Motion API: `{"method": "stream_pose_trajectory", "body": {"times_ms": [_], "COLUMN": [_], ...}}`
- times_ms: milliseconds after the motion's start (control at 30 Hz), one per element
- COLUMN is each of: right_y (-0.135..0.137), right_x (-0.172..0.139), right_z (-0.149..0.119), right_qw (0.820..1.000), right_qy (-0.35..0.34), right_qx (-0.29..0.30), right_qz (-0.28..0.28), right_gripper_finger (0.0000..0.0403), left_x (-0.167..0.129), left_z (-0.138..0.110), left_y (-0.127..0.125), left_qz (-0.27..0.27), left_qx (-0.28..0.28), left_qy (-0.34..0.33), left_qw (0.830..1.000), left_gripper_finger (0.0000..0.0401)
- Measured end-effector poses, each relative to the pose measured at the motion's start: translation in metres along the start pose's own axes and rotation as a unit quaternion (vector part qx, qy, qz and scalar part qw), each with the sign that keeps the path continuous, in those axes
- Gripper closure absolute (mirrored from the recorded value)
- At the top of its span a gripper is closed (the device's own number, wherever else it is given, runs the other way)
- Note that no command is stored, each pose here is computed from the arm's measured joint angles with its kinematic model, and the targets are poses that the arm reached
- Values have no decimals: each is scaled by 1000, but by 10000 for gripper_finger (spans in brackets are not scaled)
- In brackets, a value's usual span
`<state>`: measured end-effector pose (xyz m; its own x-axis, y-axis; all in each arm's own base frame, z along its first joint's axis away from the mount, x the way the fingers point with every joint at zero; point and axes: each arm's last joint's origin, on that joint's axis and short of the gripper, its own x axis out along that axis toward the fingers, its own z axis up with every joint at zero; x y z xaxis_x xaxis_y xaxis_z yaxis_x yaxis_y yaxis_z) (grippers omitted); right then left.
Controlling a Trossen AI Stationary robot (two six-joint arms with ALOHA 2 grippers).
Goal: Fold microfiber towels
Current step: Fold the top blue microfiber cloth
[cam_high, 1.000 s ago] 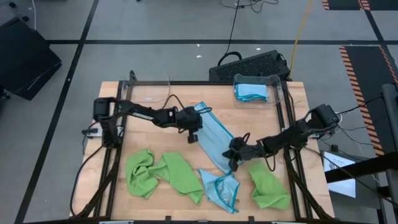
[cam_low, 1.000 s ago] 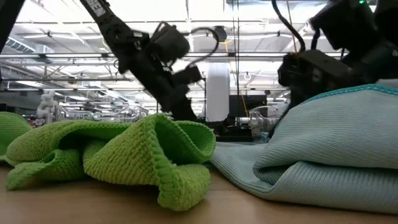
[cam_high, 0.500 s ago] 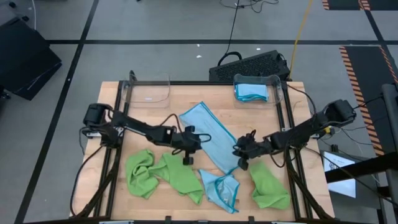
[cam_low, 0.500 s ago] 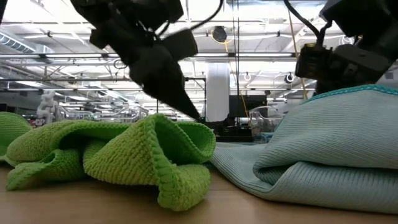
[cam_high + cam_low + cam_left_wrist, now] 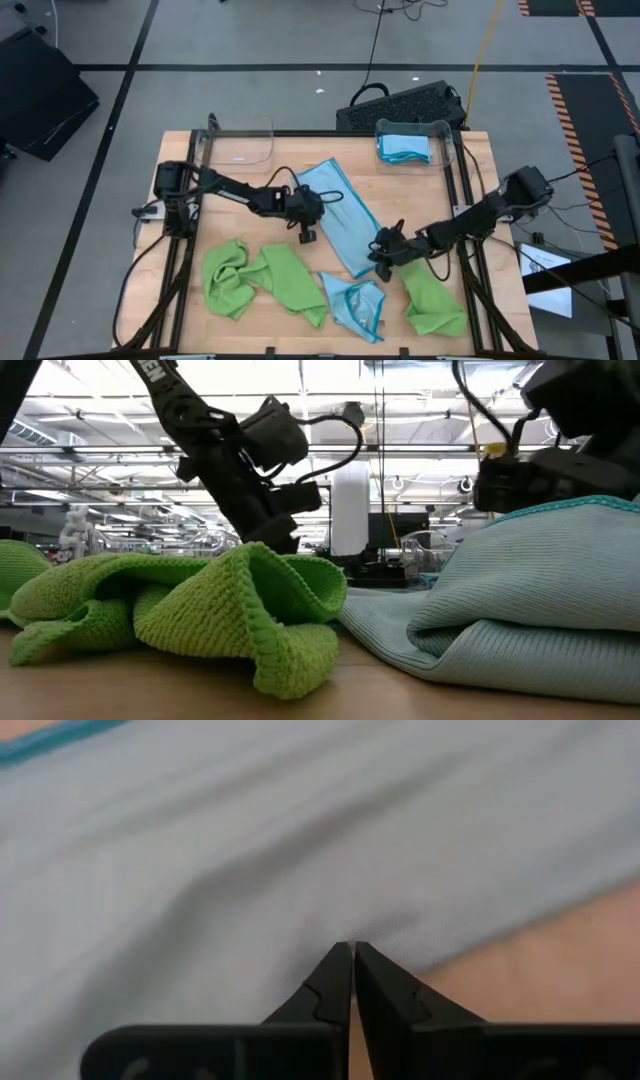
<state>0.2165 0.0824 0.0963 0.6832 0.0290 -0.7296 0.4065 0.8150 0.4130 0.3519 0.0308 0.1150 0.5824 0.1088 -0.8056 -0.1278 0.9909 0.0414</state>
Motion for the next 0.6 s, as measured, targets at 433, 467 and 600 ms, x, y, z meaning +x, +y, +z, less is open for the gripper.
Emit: {"method": "stream_pose_trajectory", "body": {"times_ms": [433, 467, 600], "right_y": [11, 13, 17], "right_x": [38, 38, 33], "right_z": [31, 33, 41], "right_qw": [995, 995, 993], "right_qy": [-90, -95, -112], "right_qx": [22, 17, -9], "right_qz": [26, 26, 32], "right_gripper_finger": [403, 403, 403], "left_x": [-4, -8, -32], "left_z": [1, 2, 10], "left_y": [46, 46, 32], "left_qz": [67, 61, 36], "left_qx": [-12, -13, 8], "left_qy": [-8, -8, -11], "left_qw": [998, 998, 999], "left_gripper_finger": [380, 380, 380]}}
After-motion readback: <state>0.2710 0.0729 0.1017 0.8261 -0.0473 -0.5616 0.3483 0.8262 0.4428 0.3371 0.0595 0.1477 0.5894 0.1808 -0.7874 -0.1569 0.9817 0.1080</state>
